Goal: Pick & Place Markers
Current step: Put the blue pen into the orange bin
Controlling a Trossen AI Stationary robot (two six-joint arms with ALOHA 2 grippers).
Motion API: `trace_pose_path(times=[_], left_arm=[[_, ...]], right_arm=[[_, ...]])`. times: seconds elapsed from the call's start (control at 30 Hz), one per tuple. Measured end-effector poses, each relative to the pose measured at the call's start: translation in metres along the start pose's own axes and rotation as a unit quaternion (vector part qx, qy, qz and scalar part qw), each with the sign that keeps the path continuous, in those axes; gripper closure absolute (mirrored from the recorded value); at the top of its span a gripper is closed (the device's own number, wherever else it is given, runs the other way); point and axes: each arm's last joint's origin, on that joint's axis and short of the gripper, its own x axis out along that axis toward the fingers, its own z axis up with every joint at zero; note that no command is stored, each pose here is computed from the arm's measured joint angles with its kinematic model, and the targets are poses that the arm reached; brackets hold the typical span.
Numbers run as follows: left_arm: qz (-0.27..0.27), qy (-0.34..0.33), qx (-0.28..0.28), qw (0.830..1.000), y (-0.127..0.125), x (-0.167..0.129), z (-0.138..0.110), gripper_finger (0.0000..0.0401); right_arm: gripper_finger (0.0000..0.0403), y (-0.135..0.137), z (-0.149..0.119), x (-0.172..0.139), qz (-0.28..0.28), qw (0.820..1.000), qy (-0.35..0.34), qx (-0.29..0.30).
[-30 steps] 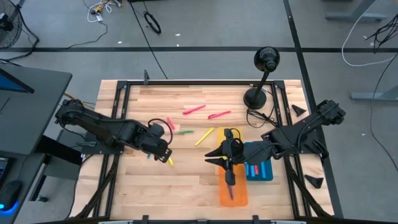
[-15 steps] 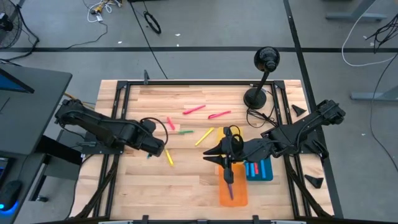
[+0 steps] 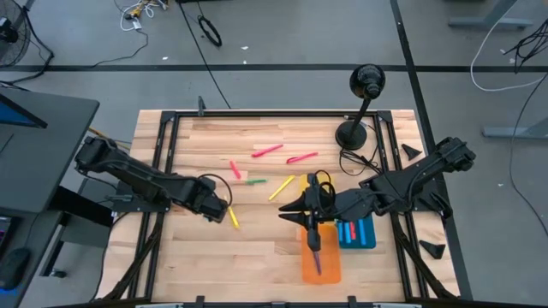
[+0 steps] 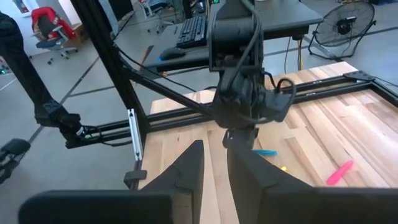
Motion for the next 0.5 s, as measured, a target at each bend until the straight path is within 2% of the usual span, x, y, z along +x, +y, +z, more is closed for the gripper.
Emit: trace_pose_path(times=[0.27,0.5], left_arm=[[-0.004,0.002,-0.016,1.000,0.012,0.033,-0.005,0.0218],[-0.028,0.002,-0.026,0.999,0.019,0.055,-0.006,0.0218]], right_arm=[[0.0332,-0.005,0.003,0.002,-0.007,1.000,-0.006,0.005],[0.0332,-0.011,0.005,0.005,-0.017,1.000,-0.009,0.008]])
